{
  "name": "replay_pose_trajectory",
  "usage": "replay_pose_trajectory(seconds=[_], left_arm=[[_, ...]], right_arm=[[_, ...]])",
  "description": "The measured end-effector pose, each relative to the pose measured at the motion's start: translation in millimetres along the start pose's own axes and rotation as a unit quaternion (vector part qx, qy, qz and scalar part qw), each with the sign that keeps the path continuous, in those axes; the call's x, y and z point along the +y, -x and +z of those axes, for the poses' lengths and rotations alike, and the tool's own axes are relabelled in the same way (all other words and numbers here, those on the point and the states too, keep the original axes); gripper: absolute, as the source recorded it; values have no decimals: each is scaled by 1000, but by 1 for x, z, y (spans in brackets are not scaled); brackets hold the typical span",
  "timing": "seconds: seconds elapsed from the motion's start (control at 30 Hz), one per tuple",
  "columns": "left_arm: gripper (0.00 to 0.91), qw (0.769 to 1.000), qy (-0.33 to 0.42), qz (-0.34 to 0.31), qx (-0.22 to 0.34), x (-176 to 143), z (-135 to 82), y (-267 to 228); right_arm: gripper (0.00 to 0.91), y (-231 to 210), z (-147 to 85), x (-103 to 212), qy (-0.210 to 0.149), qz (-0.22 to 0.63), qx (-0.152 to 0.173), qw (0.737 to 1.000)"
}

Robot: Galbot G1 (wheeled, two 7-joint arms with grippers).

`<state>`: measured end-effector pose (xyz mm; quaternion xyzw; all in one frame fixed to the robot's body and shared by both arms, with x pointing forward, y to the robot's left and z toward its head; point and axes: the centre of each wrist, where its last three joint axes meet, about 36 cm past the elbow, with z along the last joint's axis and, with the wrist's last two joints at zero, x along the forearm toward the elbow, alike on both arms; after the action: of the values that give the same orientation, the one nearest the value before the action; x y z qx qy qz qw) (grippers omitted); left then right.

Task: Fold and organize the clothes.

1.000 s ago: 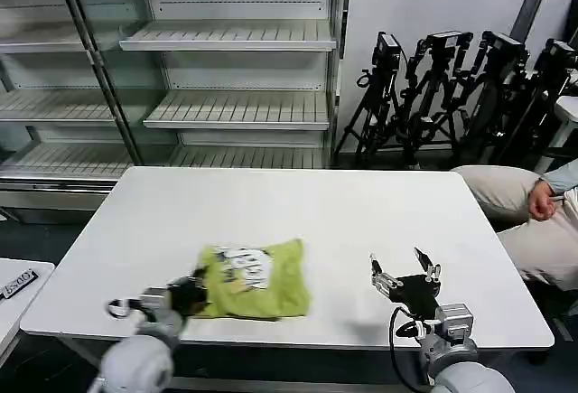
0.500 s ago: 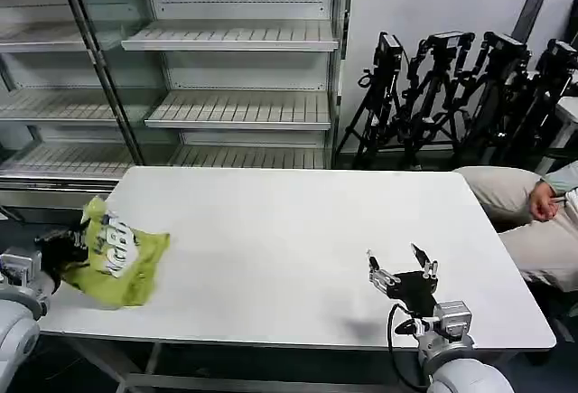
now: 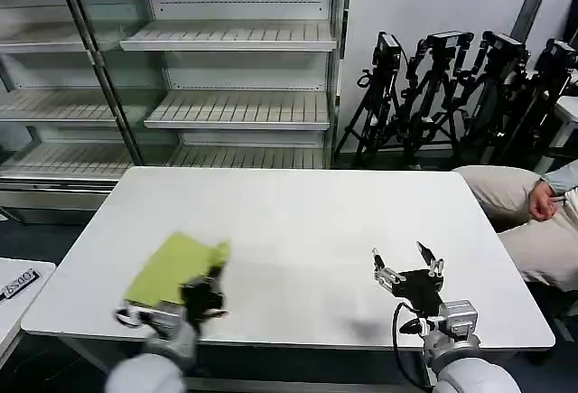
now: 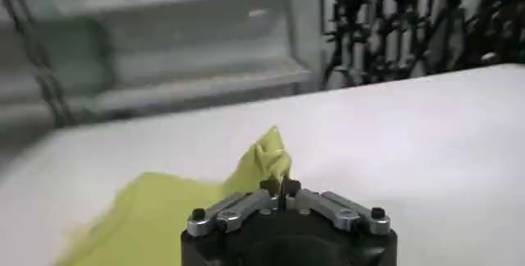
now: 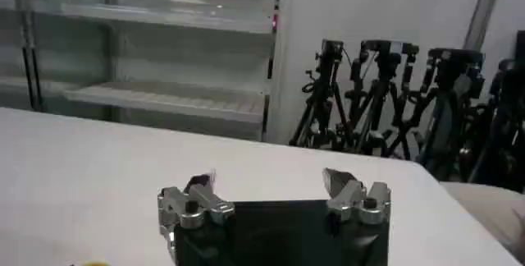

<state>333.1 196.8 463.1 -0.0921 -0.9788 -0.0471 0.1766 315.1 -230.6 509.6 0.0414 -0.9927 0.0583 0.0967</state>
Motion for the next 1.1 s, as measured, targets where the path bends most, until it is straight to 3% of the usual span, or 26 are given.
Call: replay_pose_trajectory(seconds=[0.23, 0.27, 0.3, 0.57, 0.77, 0.93, 1.1], left_arm=[[20, 996, -83, 7, -15, -68, -15, 25], [272, 995, -95, 7, -17, -76, -20, 30], [907, 994, -104, 7, -18, -82, -23, 33], [907, 986, -159, 15, -38, -113, -58, 53], [907, 984, -166, 30, -64, -110, -78, 59], [907, 986, -136, 24, -91, -79, -80, 57], [907, 990, -68, -13, -120, -15, -58, 64]], right_arm=[[907, 7, -8, -8, -9, 2, -16, 1000], [907, 8, -9, -9, -10, 3, -18, 1000], [907, 10, -10, -10, -10, 4, -19, 1000], [907, 16, -8, -19, -9, 7, -20, 1000], [907, 21, -8, -23, -7, 9, -26, 1000], [907, 27, -6, -22, -4, 5, -33, 999], [907, 35, -1, -18, -5, -1, -38, 999]])
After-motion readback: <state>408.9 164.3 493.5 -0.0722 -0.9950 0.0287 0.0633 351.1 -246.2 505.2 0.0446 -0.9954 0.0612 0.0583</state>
